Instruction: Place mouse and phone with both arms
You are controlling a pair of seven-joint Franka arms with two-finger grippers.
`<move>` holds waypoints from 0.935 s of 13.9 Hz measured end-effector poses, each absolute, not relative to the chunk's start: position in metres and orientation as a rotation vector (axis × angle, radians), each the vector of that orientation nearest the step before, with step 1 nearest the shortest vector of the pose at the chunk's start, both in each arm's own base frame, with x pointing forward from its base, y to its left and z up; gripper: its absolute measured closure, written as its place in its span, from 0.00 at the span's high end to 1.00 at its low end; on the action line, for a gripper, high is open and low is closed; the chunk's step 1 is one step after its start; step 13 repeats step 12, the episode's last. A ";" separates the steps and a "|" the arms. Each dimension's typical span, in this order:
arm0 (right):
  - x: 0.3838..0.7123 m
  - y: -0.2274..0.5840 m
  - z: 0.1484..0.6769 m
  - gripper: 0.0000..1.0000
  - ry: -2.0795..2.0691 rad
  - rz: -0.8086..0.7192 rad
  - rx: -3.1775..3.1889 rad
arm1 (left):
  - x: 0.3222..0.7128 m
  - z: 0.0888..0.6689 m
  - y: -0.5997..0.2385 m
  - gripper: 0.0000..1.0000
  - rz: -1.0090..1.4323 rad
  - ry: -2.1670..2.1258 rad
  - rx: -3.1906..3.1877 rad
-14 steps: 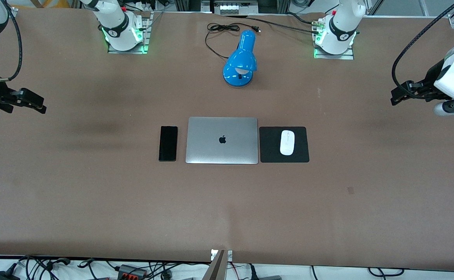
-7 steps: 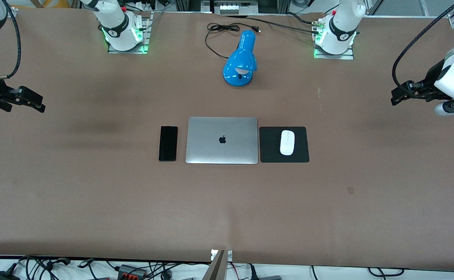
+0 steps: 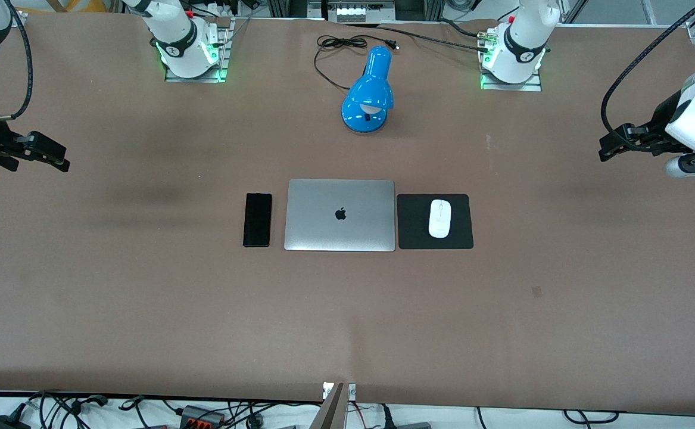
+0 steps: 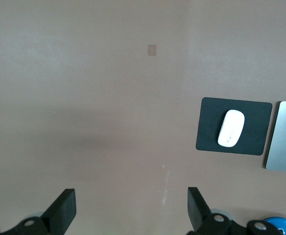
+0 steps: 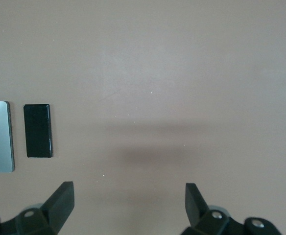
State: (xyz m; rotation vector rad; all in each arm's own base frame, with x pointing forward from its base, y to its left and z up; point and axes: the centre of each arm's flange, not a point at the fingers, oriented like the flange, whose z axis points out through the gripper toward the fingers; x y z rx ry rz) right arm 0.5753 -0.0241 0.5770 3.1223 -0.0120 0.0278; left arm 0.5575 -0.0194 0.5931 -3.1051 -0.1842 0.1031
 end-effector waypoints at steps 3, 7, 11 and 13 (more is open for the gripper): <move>0.572 -0.029 0.582 1.00 -0.026 0.033 3.122 | 0.558 0.593 -0.019 1.00 0.103 -0.185 -3.105; 0.566 -0.029 0.588 1.00 -0.026 0.021 3.123 | 0.558 0.593 -0.019 1.00 0.103 -0.186 -3.105; 0.566 -0.027 0.587 1.00 -0.021 0.019 3.123 | 0.558 0.593 -0.018 1.00 0.103 -0.187 -3.105; 0.566 -0.027 0.587 1.00 -0.020 0.018 3.123 | 0.558 0.593 -0.018 1.00 0.103 -0.187 -3.105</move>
